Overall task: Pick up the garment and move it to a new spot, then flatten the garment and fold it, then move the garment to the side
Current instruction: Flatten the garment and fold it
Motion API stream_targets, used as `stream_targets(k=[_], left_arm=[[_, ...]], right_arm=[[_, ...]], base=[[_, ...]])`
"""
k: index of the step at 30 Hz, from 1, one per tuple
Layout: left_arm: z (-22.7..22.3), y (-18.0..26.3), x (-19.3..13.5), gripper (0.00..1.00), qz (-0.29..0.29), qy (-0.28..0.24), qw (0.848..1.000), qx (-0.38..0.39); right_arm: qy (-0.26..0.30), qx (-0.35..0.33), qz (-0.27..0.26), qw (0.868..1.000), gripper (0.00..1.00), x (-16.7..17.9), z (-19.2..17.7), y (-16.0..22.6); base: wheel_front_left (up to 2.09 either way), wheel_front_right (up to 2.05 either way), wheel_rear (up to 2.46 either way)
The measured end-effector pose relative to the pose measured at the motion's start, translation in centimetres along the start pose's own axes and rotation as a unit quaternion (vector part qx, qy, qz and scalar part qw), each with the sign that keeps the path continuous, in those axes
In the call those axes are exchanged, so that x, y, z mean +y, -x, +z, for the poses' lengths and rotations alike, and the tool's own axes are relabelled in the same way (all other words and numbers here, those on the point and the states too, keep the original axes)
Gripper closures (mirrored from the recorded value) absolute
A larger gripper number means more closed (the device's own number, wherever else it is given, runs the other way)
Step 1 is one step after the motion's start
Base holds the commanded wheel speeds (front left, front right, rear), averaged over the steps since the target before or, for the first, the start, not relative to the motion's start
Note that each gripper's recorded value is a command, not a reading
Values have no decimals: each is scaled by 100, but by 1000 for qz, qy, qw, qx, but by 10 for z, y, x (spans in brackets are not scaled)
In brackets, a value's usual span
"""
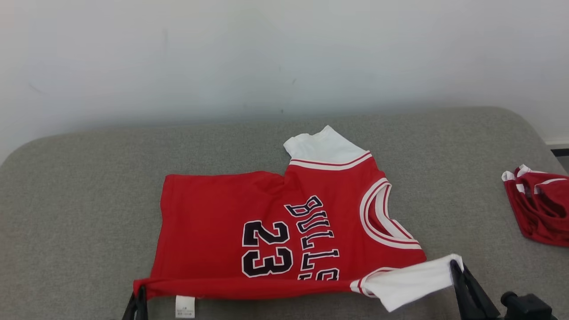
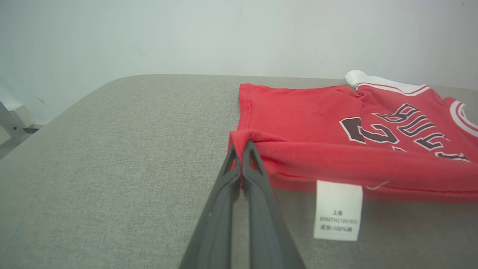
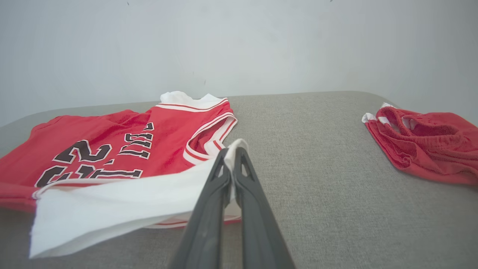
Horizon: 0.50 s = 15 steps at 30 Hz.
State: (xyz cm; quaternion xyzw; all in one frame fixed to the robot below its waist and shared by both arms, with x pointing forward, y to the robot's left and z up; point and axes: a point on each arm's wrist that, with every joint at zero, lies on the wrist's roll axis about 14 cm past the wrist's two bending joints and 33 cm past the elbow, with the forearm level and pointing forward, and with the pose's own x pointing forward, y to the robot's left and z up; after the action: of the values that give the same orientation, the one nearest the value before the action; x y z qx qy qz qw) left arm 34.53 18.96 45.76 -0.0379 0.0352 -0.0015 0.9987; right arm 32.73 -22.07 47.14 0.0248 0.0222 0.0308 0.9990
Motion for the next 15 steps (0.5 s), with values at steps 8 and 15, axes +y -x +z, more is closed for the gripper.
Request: stream_targets(k=[8, 15], left_arm=[[18, -46, -8, 100, -14, -15, 1000, -20], [12, -77, -12, 100, -18, -25, 999, -8]], right_arm=[[22, -24, 19, 999, 100, 3, 23, -59], [40, -11, 29, 999, 100, 1, 18, -101]], base=[[0, 0, 0], [0, 0, 0]])
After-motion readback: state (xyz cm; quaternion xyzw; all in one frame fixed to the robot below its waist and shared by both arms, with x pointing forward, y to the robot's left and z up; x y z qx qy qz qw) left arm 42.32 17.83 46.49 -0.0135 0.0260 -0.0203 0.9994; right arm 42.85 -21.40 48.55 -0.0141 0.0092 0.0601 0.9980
